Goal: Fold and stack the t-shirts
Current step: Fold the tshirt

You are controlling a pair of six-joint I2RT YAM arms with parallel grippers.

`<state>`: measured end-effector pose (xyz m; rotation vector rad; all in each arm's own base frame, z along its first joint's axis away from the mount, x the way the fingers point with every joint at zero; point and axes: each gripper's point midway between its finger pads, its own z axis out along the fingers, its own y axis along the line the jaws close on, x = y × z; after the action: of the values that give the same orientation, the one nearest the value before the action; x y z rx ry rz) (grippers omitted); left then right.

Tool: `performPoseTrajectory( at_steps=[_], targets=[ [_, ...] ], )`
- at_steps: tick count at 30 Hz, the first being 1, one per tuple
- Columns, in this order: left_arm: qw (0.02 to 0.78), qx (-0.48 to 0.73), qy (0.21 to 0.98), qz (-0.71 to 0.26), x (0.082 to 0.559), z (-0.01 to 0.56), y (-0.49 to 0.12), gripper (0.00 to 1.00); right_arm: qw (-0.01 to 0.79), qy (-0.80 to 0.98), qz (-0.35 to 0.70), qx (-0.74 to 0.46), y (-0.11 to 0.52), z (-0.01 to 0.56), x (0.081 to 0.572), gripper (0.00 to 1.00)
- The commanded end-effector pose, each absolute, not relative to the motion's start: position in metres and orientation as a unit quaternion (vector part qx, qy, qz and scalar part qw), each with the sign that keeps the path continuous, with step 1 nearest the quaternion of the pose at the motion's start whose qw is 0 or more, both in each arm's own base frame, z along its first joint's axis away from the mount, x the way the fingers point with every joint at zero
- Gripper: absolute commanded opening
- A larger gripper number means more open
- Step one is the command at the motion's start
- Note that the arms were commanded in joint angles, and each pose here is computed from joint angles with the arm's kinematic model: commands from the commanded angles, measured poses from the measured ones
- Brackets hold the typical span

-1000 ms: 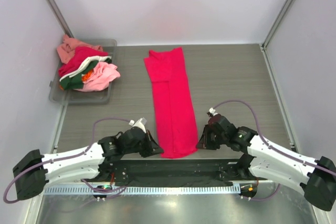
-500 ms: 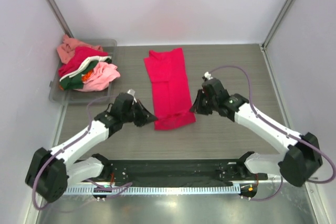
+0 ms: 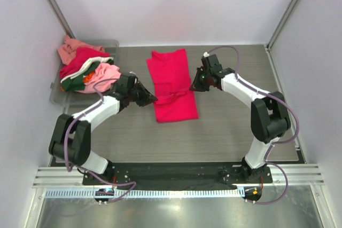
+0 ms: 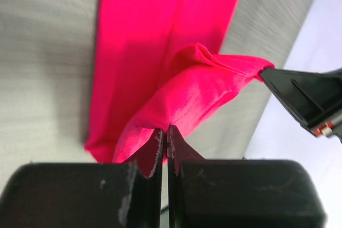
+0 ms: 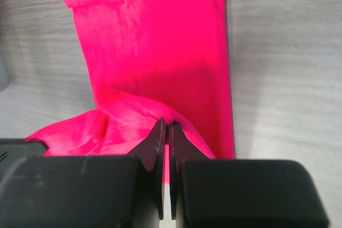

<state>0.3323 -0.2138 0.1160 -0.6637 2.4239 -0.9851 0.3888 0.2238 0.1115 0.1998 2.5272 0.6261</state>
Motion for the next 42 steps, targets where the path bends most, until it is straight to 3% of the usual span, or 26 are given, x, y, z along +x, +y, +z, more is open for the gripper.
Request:
performPoseTrajectory(
  at_steps=[1,21,24,25,26,27,30,36,37,42],
  targets=[
    [0.240,-0.221,0.862,-0.388,0.365,0.127,-0.225,0.00,0.294,0.918,0.259,0.054,0.235,0.133,0.416,0.01],
    [0.226,-0.249,0.852,-0.402,0.448,0.103,-0.226,0.00,0.300,0.916,0.259,0.067,0.234,0.114,0.484,0.01],
    [0.241,-0.249,0.848,-0.402,0.464,0.101,-0.223,0.11,0.301,0.915,0.258,0.074,0.233,0.108,0.497,0.06],
    [0.248,-0.248,0.846,-0.402,0.471,0.104,-0.221,0.23,0.303,0.915,0.257,0.074,0.233,0.107,0.500,0.09],
    [0.246,-0.247,0.848,-0.399,0.474,0.103,-0.220,0.42,0.308,0.913,0.258,0.072,0.234,0.109,0.505,0.15],
    [0.248,-0.238,0.851,-0.397,0.481,0.106,-0.222,0.72,0.311,0.913,0.255,0.073,0.234,0.111,0.506,0.39],
    [0.248,-0.221,0.864,-0.378,0.469,0.110,-0.219,0.98,0.321,0.913,0.235,0.087,0.222,0.115,0.500,0.60],
    [0.279,-0.200,0.880,-0.329,0.414,0.115,-0.205,1.00,0.336,0.908,0.239,0.077,0.200,0.133,0.437,0.63],
    [0.276,-0.196,0.884,-0.322,0.396,0.110,-0.204,0.99,0.313,0.917,0.237,0.077,0.197,0.116,0.417,0.63],
    [0.257,-0.171,0.903,-0.299,0.340,0.087,-0.217,0.89,0.279,0.921,0.265,0.055,0.196,0.104,0.368,0.61]
  ],
)
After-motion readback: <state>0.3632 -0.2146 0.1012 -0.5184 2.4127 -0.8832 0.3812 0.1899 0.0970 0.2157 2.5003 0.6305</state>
